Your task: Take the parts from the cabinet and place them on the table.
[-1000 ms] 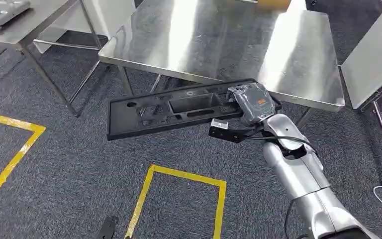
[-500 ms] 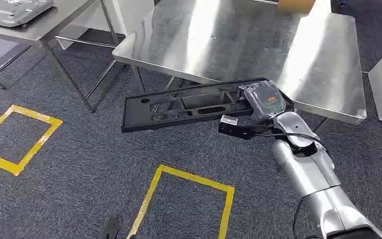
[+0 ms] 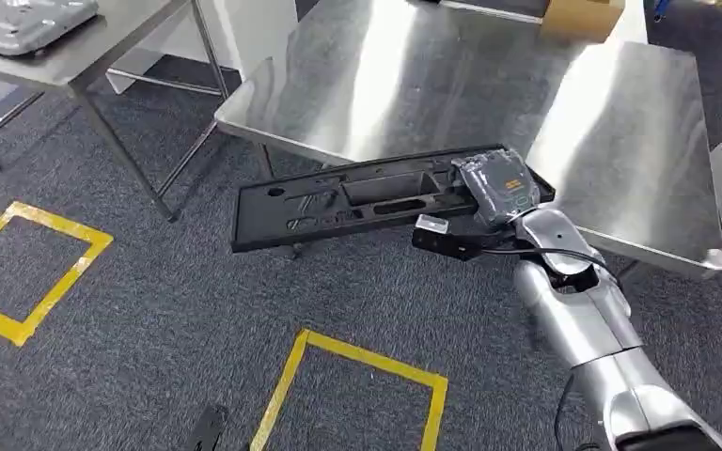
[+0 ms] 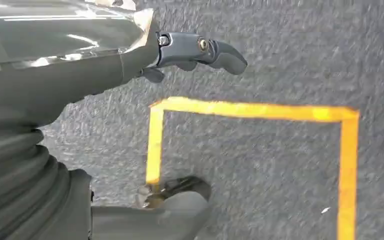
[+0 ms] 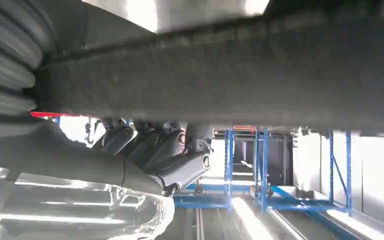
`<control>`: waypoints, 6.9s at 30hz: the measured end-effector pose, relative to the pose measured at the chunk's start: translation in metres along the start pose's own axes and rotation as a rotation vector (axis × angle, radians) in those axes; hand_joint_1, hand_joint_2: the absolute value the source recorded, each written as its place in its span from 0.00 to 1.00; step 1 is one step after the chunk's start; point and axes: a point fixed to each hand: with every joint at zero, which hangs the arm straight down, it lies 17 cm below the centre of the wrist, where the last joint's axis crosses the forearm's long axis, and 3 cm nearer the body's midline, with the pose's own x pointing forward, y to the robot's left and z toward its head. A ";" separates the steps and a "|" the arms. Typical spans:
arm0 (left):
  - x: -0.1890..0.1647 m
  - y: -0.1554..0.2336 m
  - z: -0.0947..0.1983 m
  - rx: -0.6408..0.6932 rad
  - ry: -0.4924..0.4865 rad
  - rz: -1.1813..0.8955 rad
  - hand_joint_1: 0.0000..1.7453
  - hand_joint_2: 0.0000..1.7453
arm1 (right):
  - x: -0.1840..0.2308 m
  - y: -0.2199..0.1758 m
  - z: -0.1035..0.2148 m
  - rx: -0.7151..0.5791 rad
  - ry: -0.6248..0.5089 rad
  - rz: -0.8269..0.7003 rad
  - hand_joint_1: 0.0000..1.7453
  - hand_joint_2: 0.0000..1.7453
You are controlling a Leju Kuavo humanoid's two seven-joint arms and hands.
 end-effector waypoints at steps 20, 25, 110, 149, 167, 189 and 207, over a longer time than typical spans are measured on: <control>-0.001 -0.004 0.001 -0.011 -0.005 -0.010 0.00 1.00 | -0.025 0.041 0.032 0.084 0.084 0.027 0.99 1.00; -0.020 0.002 0.006 -0.004 0.030 -0.011 0.00 1.00 | -0.055 0.055 0.047 0.104 0.166 0.038 0.99 1.00; 0.025 0.011 0.004 0.113 -0.163 0.044 0.00 0.00 | -0.211 0.117 0.171 0.312 0.590 -0.109 0.00 0.00; 0.015 0.012 0.003 0.096 -0.117 0.023 0.00 0.00 | -0.174 0.059 0.101 0.178 0.509 -0.370 0.00 0.00; 0.016 0.009 0.003 0.089 -0.120 0.018 0.00 0.00 | -0.165 0.040 0.085 0.135 0.465 -0.334 0.00 0.00; 0.024 0.008 -0.001 0.068 -0.113 -0.008 0.00 0.00 | -0.104 -0.012 0.028 -0.055 0.289 -0.147 0.00 0.00; 0.023 0.012 -0.003 0.071 -0.103 -0.010 0.00 0.00 | -0.093 -0.010 0.023 -0.044 0.267 -0.085 0.00 0.00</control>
